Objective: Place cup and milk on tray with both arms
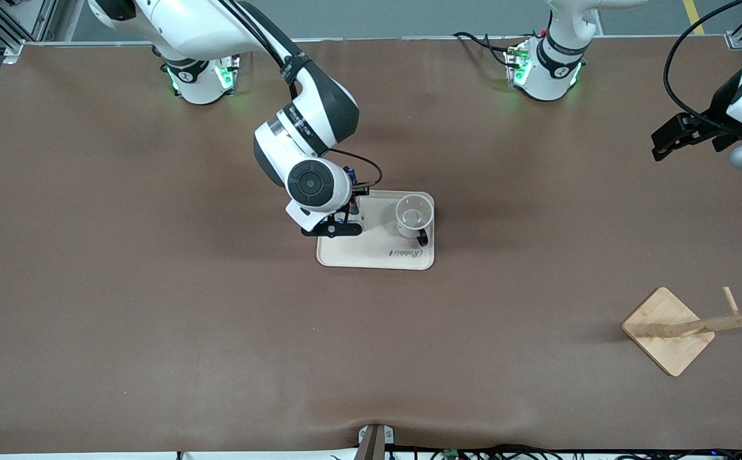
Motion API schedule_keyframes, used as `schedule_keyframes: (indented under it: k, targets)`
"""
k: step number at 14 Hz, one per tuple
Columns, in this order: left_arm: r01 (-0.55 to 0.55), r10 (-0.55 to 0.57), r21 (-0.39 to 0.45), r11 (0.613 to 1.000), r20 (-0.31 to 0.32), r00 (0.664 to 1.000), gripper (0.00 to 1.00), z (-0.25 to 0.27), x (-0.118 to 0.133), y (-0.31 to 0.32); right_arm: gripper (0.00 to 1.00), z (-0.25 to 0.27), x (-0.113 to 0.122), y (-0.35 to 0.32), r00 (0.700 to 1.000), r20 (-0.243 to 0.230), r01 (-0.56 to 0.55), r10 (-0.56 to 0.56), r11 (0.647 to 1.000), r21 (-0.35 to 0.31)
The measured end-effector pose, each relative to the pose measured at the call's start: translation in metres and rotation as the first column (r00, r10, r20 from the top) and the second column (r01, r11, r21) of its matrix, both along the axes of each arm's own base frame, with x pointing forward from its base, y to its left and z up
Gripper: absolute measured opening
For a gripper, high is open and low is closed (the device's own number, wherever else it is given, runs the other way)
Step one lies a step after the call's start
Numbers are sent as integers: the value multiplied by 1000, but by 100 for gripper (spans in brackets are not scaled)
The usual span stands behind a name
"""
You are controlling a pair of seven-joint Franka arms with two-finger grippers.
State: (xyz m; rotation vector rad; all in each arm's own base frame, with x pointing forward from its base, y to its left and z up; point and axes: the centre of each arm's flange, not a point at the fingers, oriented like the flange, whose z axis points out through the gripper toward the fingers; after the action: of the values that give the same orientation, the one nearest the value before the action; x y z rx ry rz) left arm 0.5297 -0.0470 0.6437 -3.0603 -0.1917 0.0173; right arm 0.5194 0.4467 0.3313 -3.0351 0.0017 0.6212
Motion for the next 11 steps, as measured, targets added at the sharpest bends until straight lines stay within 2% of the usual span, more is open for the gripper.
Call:
schedule_keyframes:
  k: [11]
  targets:
    - [-10,10,-1,1000,4,1000,100,2,-1,6,66,-5,2,-3,1000,0,-5,5,1000,-10]
